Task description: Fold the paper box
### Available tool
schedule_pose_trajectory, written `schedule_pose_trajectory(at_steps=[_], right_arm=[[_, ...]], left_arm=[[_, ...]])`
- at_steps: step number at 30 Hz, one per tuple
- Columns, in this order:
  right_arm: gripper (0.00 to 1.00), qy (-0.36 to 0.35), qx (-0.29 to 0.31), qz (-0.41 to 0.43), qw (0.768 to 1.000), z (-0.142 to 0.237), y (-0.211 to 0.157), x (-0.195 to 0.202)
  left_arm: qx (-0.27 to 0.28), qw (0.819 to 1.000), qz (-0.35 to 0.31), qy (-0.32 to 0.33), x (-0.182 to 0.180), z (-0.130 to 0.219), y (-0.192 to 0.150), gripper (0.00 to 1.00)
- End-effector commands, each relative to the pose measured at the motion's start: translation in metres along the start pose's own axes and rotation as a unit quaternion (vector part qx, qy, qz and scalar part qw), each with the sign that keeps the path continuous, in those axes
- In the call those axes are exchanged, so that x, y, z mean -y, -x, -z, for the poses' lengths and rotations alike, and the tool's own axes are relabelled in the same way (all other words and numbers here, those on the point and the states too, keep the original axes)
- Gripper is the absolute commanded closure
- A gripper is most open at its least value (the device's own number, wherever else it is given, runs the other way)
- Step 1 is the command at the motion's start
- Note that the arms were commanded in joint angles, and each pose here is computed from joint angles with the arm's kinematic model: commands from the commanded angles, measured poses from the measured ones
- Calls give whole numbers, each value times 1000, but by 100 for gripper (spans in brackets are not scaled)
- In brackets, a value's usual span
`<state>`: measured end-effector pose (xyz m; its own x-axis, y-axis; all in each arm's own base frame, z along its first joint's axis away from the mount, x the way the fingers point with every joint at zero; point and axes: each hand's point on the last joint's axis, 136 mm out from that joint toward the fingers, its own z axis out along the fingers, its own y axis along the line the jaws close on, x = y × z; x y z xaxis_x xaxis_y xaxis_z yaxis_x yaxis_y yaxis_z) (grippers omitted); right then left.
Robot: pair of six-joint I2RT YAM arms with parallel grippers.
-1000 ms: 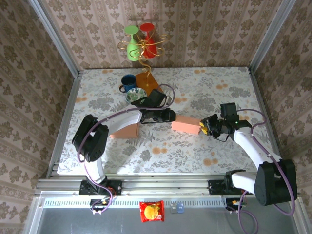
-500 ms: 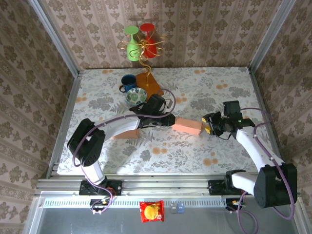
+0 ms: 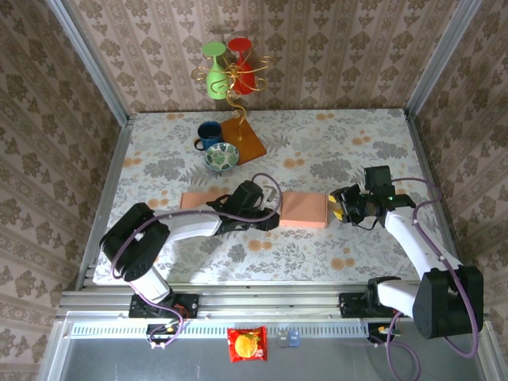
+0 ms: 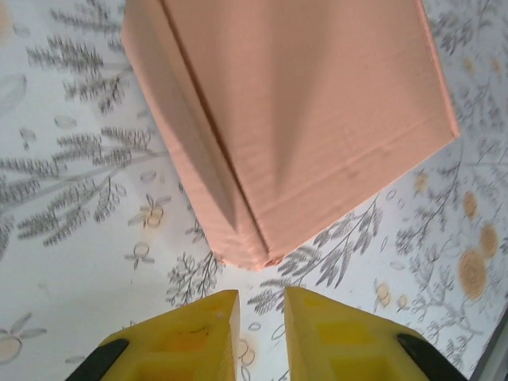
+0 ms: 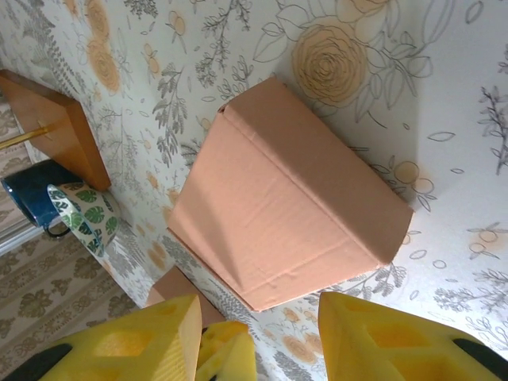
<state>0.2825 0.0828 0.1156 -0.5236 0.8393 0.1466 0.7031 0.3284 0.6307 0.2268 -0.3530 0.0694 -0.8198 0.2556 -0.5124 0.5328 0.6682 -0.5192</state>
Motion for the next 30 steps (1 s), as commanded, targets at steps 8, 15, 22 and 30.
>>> schedule_pose_trajectory(at_steps=[8, 15, 22, 30], right_arm=[[54, -41, 18, 72, 996, 16, 2, 11], [0, -59, 112, 194, 973, 59, 23, -7], [0, -87, 285, 280, 913, 121, 65, -27], [0, -92, 449, 388, 800, 106, 123, -39]], left_arm=[[61, 998, -22, -17, 23, 17, 37, 74], [162, 987, 14, 4, 5, 75, 93, 0], [301, 941, 89, 127, -80, 174, 128, 0], [342, 817, 91, 455, -178, 280, 80, 0]])
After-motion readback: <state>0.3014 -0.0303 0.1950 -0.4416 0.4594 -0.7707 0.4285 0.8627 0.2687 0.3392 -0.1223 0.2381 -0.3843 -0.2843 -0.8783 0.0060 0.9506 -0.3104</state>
